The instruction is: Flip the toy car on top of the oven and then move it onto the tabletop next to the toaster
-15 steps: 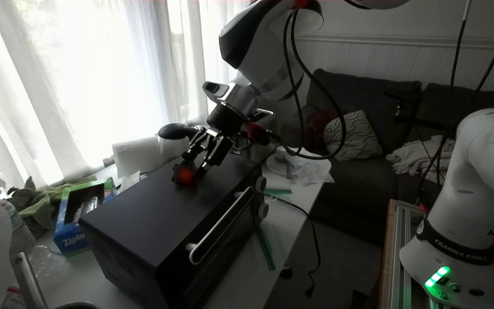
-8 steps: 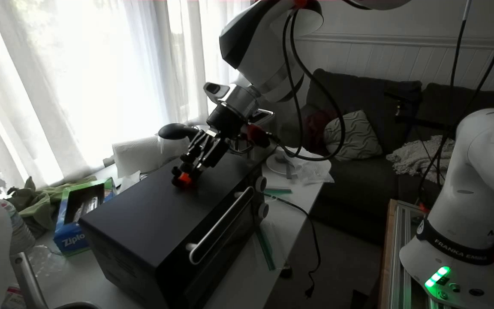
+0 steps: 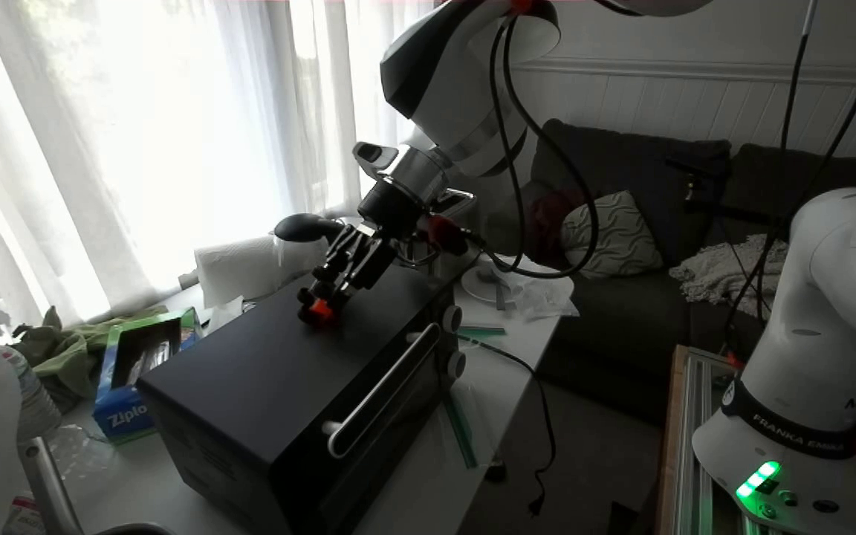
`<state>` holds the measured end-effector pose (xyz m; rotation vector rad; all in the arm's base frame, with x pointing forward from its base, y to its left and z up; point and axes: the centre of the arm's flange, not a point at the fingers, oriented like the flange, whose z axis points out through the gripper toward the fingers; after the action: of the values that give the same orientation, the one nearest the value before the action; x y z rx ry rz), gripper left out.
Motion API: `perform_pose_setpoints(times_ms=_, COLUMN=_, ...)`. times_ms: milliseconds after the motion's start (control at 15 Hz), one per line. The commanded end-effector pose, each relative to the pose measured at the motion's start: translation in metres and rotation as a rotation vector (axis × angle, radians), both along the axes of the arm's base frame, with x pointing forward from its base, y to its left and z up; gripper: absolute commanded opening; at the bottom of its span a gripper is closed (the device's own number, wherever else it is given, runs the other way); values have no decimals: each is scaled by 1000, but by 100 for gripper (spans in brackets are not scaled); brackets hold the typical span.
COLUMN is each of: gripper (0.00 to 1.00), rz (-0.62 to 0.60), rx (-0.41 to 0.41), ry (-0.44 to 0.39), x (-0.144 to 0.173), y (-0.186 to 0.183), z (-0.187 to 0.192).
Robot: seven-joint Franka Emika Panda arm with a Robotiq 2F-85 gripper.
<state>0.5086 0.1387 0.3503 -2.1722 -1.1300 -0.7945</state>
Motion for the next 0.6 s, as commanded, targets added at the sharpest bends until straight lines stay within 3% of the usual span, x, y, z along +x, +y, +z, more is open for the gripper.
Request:
perform_pose_setpoints(times_ms=0, gripper=52, rz=-7, rx=-65, ry=2, x=-9, y=4, z=24)
perform_pose_setpoints(times_ms=267, gripper=52, rz=16, rx=-226, ry=54, x=-9, y=14, z=57)
perform_pose_setpoints(times_ms=533, gripper=52, rz=32, rx=-443, ry=97, x=-7, y=35, z=84)
